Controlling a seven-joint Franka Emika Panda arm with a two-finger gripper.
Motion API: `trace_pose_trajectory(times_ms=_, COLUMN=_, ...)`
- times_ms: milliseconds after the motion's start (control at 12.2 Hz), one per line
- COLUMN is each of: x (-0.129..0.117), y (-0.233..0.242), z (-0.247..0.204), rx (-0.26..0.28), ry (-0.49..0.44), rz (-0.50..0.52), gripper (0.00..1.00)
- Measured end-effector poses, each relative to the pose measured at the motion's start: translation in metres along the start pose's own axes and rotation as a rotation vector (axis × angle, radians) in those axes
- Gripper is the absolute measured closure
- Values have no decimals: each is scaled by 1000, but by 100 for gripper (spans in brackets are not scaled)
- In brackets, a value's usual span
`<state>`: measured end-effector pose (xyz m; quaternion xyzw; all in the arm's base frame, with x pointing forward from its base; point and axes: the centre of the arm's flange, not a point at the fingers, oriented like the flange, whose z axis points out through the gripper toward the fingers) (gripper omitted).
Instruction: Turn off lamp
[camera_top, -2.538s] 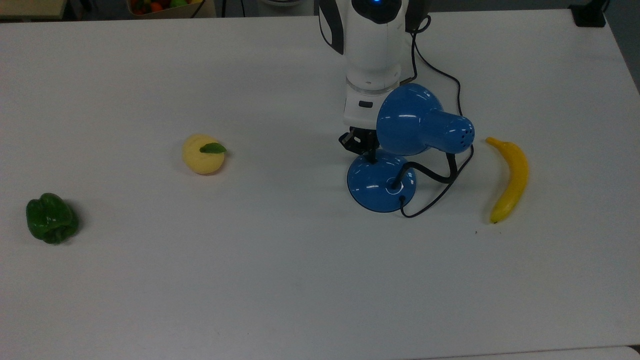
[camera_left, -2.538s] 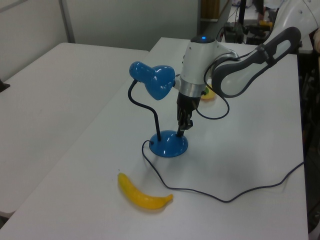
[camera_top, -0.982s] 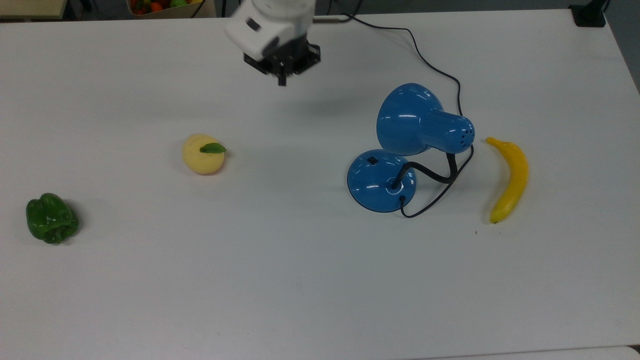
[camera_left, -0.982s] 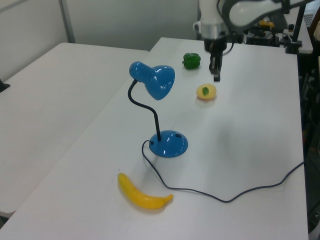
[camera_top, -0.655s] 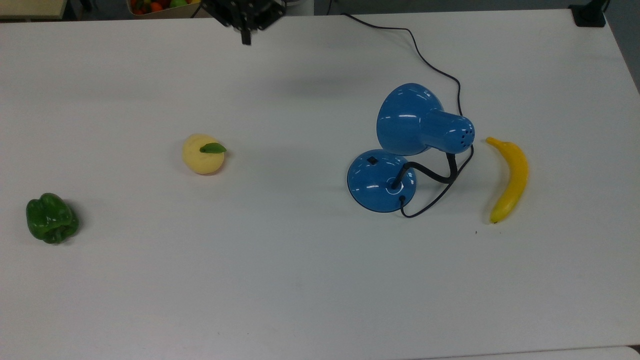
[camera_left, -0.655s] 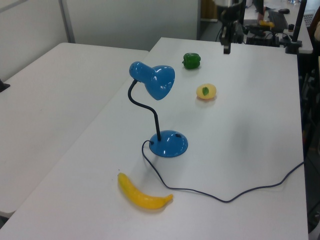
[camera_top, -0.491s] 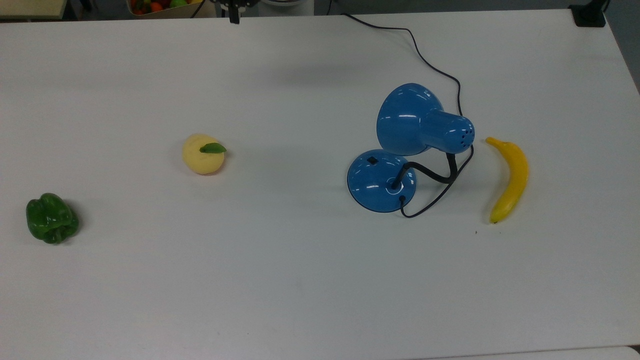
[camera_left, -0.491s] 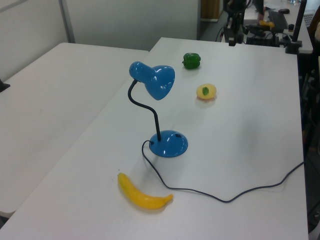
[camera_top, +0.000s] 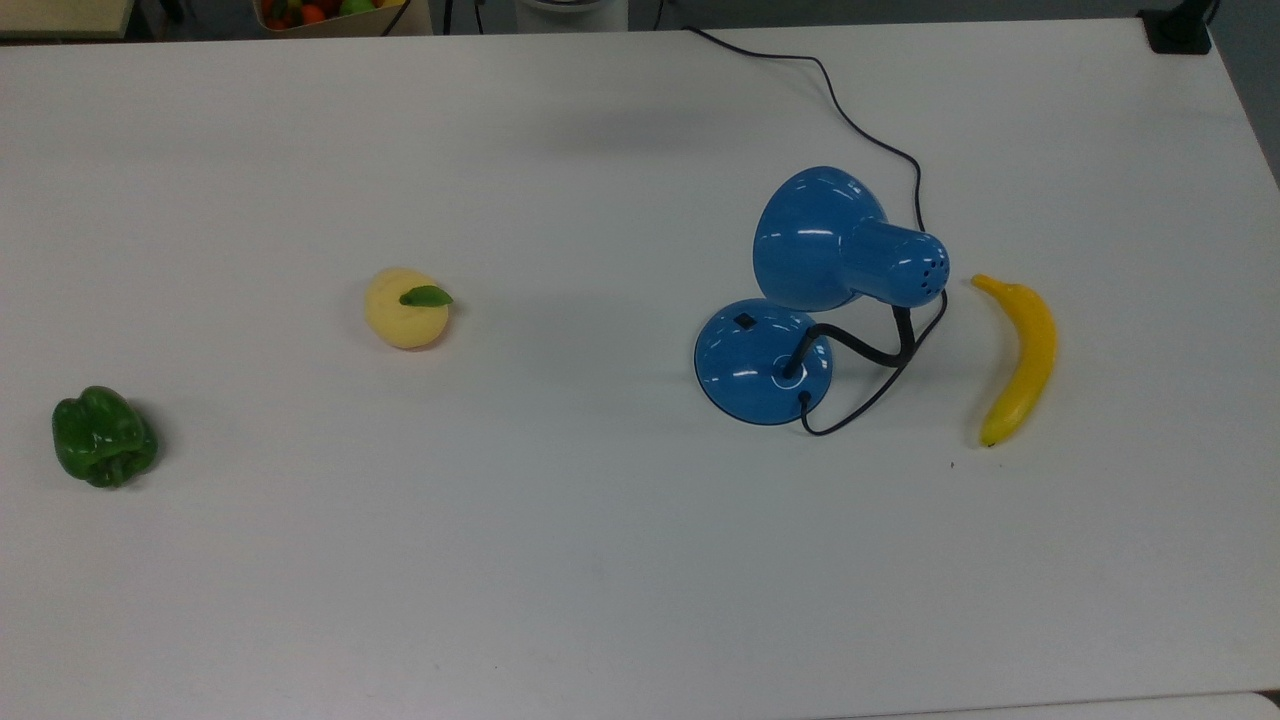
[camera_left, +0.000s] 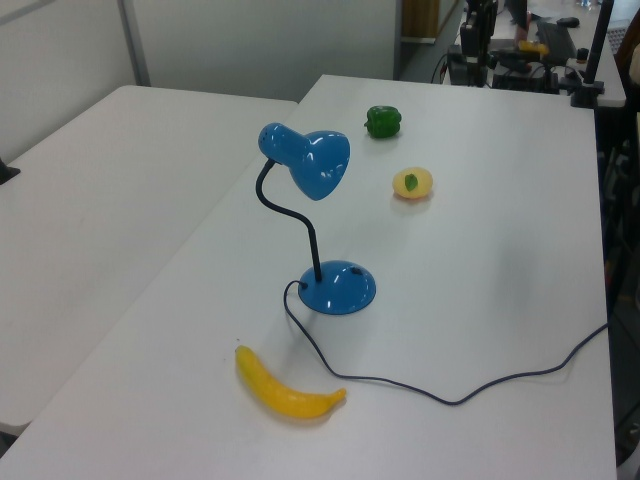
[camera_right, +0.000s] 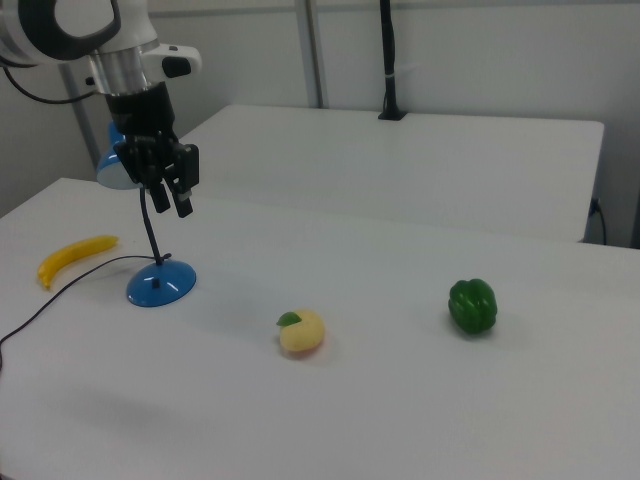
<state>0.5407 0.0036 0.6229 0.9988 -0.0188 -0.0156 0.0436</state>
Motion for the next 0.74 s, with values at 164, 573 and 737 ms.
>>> trace_pose_trajectory(times_ms=164, x=2, y=-2, z=3, rx=0, ry=-6, rz=-3, gripper=23)
trace_pose_trajectory(times_ms=573, x=10, y=-21, z=6, rx=0, ry=-9, rz=-31, gripper=0)
trace_pose_trajectory(times_ms=737, x=11, y=-22, z=6, rx=0, ry=-7, rz=-32, gripper=0)
